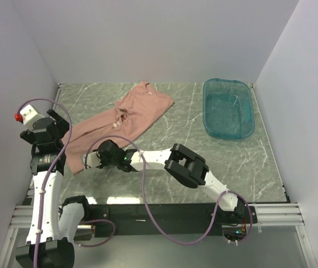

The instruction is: Fold and stack the t-shirts

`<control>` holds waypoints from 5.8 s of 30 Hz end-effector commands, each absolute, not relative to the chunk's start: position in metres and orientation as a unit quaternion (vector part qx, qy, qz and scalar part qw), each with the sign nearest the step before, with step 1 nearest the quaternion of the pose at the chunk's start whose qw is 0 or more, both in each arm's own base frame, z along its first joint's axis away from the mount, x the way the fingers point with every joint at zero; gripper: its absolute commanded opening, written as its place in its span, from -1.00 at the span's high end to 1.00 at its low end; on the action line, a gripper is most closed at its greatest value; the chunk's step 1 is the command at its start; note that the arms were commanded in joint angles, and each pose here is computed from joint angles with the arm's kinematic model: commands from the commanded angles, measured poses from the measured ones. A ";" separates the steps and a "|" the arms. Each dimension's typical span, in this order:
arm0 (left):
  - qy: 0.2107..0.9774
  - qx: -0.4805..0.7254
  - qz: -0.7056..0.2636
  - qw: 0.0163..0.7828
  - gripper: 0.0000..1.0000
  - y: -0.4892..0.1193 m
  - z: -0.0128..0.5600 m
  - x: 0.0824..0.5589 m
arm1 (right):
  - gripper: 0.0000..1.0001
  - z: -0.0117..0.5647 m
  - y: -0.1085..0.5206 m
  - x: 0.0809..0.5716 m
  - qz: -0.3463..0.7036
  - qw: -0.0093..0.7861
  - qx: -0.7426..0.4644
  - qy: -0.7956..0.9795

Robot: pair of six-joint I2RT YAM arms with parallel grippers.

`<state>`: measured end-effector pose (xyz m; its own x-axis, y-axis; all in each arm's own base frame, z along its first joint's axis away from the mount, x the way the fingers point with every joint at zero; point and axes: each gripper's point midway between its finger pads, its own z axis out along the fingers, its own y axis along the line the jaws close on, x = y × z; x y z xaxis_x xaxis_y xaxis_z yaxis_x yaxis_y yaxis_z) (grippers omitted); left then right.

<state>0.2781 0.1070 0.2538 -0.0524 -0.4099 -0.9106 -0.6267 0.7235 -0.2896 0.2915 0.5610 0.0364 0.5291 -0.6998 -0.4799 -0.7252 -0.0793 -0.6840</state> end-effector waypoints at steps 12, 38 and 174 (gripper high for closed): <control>0.706 -0.360 0.082 0.605 -0.88 0.105 0.268 0.281 | 1.00 0.030 0.535 0.246 0.068 0.390 -0.800 0.451; 0.745 -0.317 0.026 0.586 -0.85 0.082 0.247 0.303 | 1.00 -0.004 0.316 0.137 0.106 0.227 -0.881 0.402; 0.837 -0.246 -0.164 0.460 -0.74 0.023 0.184 0.305 | -0.47 0.135 0.286 0.217 0.344 0.293 -0.557 0.697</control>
